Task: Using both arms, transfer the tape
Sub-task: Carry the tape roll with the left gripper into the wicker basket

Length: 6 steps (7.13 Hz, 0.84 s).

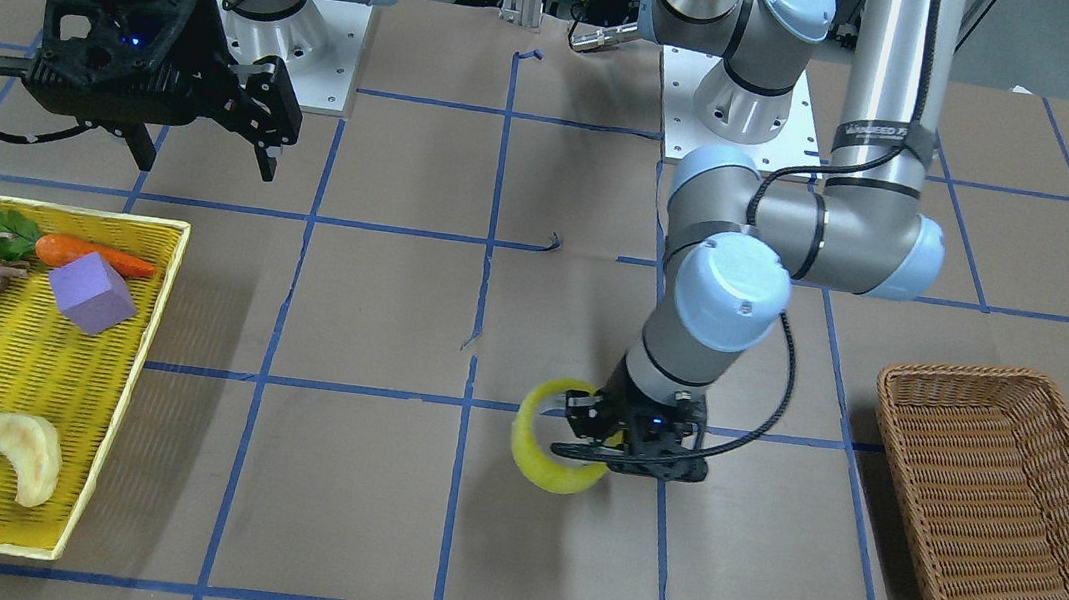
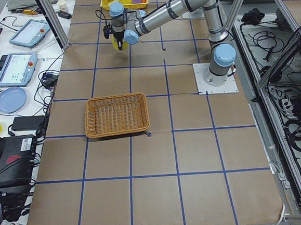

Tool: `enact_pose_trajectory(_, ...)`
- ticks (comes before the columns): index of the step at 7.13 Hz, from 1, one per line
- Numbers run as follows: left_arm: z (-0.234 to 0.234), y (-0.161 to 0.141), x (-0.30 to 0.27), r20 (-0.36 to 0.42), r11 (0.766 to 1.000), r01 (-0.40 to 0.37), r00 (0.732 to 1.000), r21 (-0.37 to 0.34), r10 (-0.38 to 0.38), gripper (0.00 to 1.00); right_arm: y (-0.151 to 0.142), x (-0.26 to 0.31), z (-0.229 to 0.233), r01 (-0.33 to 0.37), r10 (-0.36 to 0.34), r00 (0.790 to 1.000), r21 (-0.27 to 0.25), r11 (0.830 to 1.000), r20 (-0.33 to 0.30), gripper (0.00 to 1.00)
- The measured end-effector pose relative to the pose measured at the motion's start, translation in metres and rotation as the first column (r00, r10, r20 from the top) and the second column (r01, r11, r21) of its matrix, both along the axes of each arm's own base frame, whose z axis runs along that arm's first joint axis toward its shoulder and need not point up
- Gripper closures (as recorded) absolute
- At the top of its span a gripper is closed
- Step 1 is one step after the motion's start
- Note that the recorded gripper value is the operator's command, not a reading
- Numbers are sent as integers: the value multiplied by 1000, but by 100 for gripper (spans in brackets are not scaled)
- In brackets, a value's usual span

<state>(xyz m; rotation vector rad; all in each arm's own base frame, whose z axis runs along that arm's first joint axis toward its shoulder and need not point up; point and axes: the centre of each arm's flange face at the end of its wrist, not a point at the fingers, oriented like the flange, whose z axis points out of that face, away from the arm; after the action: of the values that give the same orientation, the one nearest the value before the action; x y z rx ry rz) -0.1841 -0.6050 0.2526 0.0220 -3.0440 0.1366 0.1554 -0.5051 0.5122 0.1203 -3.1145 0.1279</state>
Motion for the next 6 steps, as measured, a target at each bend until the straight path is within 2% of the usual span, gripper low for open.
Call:
enact_pose_trajectory(2, 24, -10, 96, 103, 999, 38, 994, -26, -35, 100, 0, -1, -1, 1, -1, 1000, 0, 1000, 0, 0)
enact_pose_trajectory(4, 32, -13, 198, 140, 999, 42, 989, -28, -38, 100, 0, -1, -1, 1, -1, 1000, 0, 1000, 0, 0)
enact_pose_trajectory(6, 27, 0, 317, 164, 993, 114, 980, -10, -111, 100, 0, -1, -1, 2, -2, 1000, 1, 1000, 0, 0)
